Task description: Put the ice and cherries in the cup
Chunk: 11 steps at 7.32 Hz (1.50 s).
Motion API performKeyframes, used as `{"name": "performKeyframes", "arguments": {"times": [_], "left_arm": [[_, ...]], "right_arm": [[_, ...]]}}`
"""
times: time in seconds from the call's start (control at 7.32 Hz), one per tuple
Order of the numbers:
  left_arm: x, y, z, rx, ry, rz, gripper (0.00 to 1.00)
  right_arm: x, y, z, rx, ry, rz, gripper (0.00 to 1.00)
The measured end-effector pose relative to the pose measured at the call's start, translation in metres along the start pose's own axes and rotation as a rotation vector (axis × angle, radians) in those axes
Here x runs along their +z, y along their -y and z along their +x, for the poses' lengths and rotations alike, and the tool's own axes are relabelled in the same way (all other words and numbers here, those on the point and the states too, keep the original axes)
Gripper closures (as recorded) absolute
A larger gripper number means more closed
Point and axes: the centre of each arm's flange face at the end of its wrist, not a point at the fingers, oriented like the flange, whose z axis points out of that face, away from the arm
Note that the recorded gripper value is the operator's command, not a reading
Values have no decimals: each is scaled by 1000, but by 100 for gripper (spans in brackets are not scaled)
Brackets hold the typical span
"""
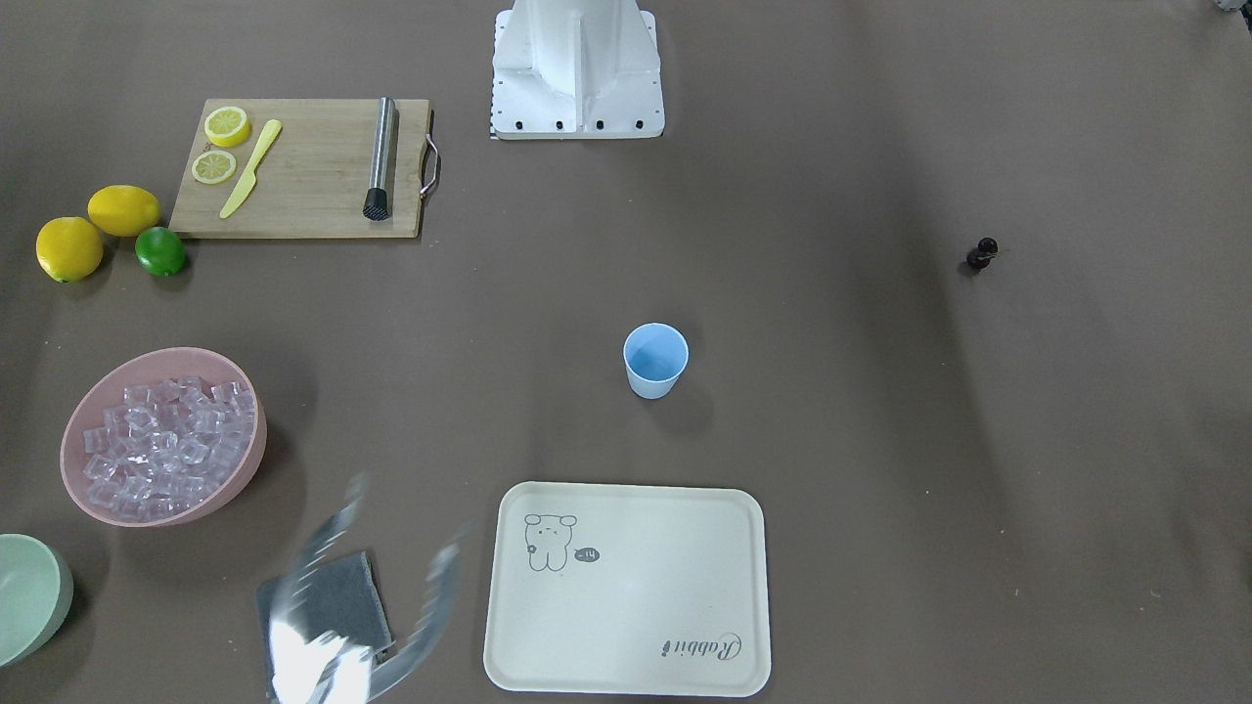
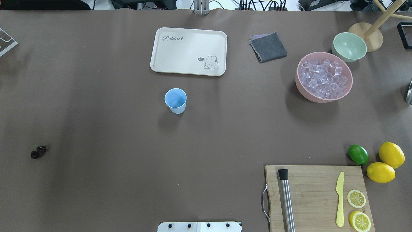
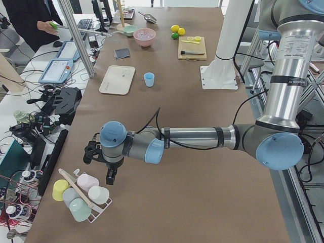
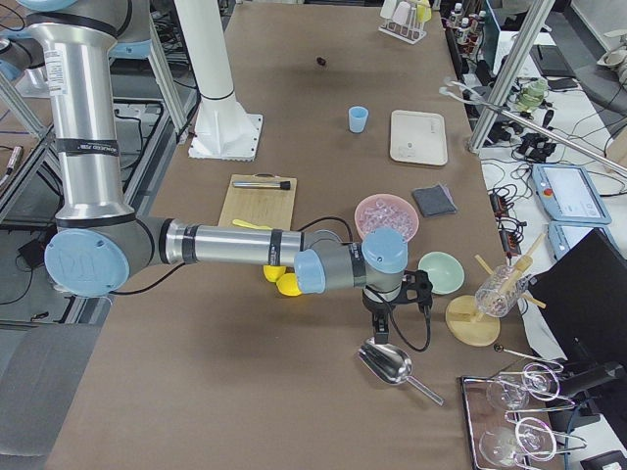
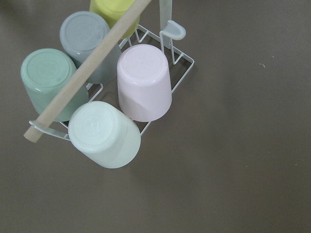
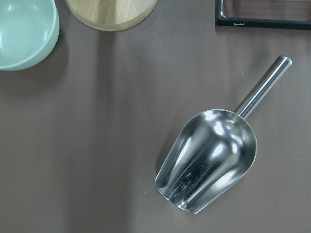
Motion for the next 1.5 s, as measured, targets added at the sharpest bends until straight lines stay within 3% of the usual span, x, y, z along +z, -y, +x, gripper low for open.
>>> {"name": "performKeyframes", "arguments": {"times": [0.82,1.23,1.5], "left_arm": [[5,-15,-5,-14,-15,-17,2],[8,-30,-9,-19,-13,-23,2],[8,-31,-10,-19,-12,-23,2]], "right_arm": [[-15,2,-21,-53,17,51,0],[-36,10,-153,-281,64,102,0],[-22,7,-253,-378,112,90,0]]}}
